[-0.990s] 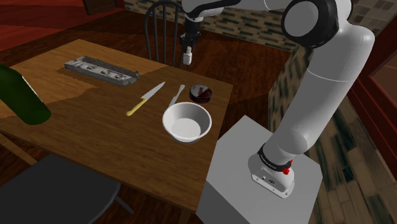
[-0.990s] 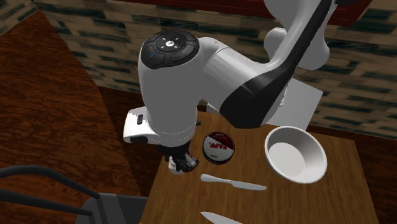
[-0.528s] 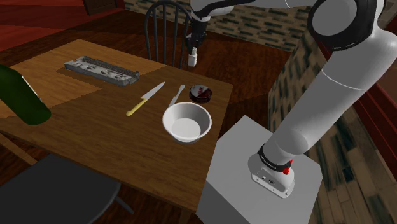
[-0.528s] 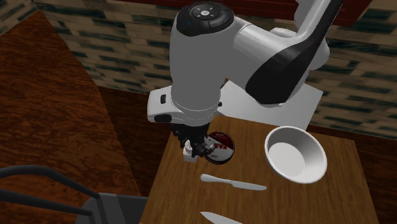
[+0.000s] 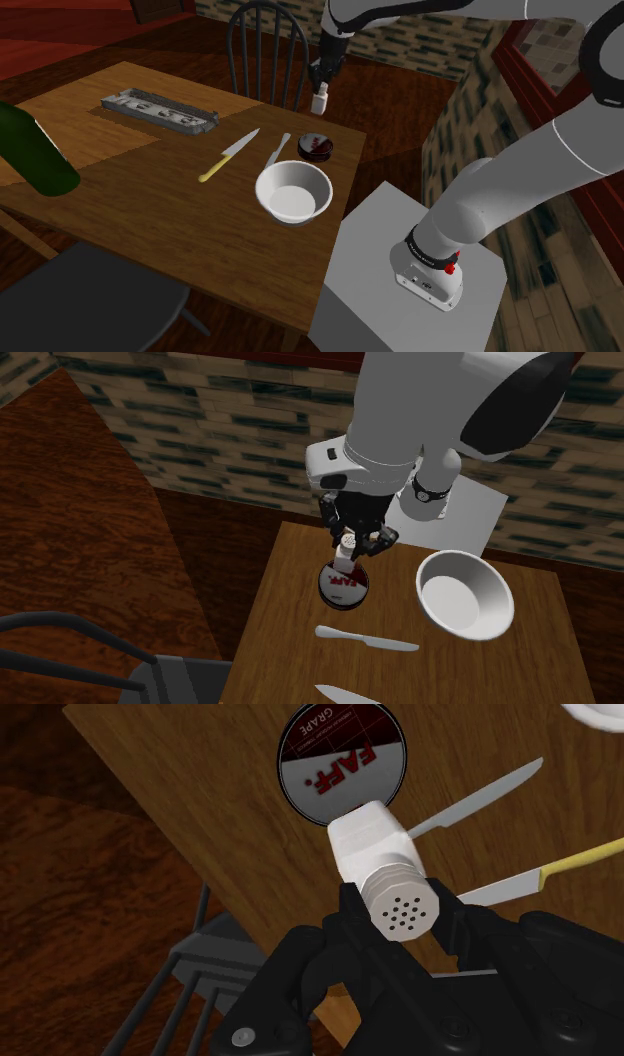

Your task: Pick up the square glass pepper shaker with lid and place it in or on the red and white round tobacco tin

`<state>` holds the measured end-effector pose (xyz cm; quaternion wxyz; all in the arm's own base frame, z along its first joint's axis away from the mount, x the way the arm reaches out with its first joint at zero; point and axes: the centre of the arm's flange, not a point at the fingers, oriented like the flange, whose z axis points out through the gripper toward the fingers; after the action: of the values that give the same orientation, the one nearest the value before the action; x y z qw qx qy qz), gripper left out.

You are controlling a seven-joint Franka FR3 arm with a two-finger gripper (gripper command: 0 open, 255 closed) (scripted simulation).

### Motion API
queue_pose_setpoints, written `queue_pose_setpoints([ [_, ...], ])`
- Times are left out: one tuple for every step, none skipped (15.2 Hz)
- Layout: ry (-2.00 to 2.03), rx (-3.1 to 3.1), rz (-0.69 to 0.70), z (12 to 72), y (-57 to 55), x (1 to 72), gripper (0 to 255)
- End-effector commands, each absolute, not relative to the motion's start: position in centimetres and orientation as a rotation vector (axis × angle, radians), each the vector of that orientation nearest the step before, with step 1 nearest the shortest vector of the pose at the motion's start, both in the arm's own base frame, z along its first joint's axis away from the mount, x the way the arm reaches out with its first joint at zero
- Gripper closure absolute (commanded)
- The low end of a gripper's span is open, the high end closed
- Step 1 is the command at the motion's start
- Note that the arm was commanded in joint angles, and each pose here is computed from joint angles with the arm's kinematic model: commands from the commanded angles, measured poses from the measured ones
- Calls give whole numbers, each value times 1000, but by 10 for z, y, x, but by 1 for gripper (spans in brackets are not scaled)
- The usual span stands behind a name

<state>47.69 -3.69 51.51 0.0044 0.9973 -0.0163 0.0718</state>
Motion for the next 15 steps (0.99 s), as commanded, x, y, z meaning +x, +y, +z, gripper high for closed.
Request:
queue_pose_setpoints([
  [-51, 3124, 225, 514, -34, 460, 255],
  [-51, 3124, 225, 508, -34, 460, 255],
  [-51, 3124, 225, 503, -34, 460, 255],
  [-51, 3124, 225, 498, -34, 460, 255],
  [-51, 3124, 225, 493, -34, 460, 255],
  [-51, 3124, 225, 487, -34, 460, 255],
  [-51, 3124, 225, 482, -34, 460, 255],
  [-51, 3124, 225, 477, -34, 460, 255],
  [-51, 3124, 225, 471, -34, 460, 255],
  [-51, 3124, 225, 466, -34, 460, 255],
  [-51, 3124, 225, 461, -34, 460, 255],
  [-51, 3124, 225, 456, -34, 460, 255],
  [-51, 3124, 225, 450, -34, 460, 255],
  [-51, 3124, 225, 445, -34, 460, 255],
  [-51, 3124, 225, 440, -34, 460, 255],
])
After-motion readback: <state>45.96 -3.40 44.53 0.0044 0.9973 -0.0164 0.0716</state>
